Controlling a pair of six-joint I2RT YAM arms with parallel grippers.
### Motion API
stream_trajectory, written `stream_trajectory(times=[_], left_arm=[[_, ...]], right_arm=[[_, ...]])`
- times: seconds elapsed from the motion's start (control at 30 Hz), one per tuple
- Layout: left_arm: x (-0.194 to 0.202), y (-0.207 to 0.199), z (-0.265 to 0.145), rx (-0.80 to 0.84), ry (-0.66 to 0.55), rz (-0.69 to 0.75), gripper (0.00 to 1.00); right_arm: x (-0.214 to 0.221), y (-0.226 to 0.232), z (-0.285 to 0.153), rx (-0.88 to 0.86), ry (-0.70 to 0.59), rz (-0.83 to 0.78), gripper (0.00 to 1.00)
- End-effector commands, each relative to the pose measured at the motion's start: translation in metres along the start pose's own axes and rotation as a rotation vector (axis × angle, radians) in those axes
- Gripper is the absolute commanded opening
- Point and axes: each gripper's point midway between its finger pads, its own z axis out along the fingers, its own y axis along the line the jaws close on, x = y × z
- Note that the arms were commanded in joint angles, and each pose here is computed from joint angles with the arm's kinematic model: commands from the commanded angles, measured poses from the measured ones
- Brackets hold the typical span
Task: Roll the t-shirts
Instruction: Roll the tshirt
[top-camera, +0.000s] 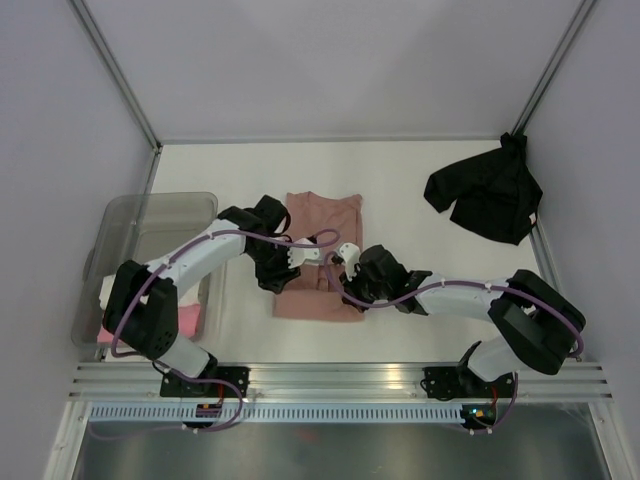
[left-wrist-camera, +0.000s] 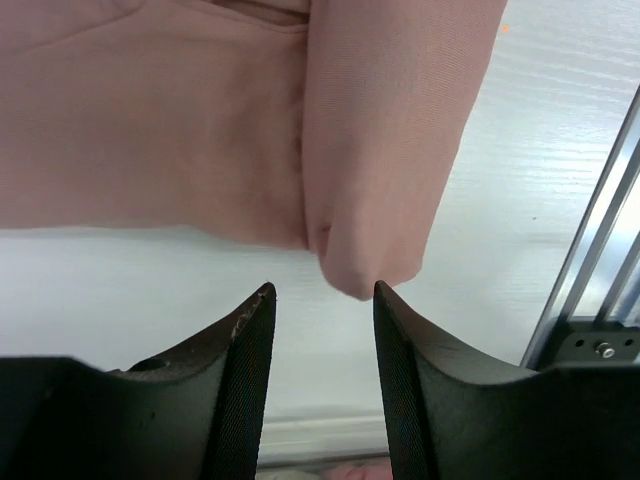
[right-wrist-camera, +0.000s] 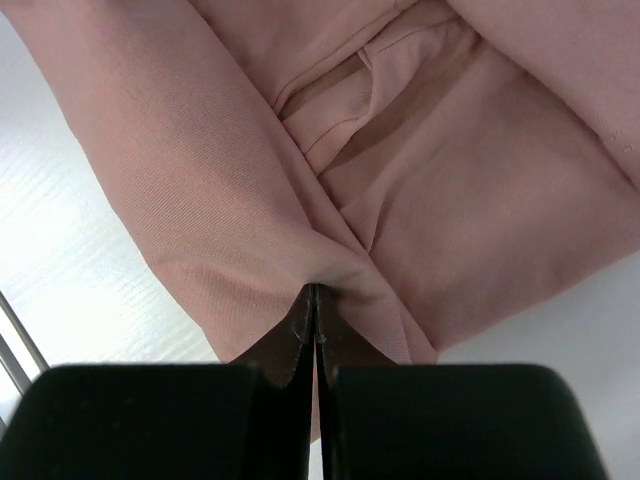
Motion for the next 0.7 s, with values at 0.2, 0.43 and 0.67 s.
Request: stream_trajectory(times=[0.2, 0.43, 0.67], left_arm=[[-0.047, 0.01, -0.047, -0.341, -0.146, 0.425, 0.49], [-0.021, -0.046, 0.006, -0.306, -0.109, 0.671, 0.53], [-0.01, -0.036, 0.026, -0.343, -0.048, 0.678, 0.54]], right_arm=[[-0.017, -0.001, 0.001, -0.008, -0.047, 0.046, 0.0], [-0.015, 0.0, 0.003, -0.01, -0.042, 0.051, 0.0], [-0.014, -0.002, 0.002, -0.006, -0.038, 0.041, 0.01]])
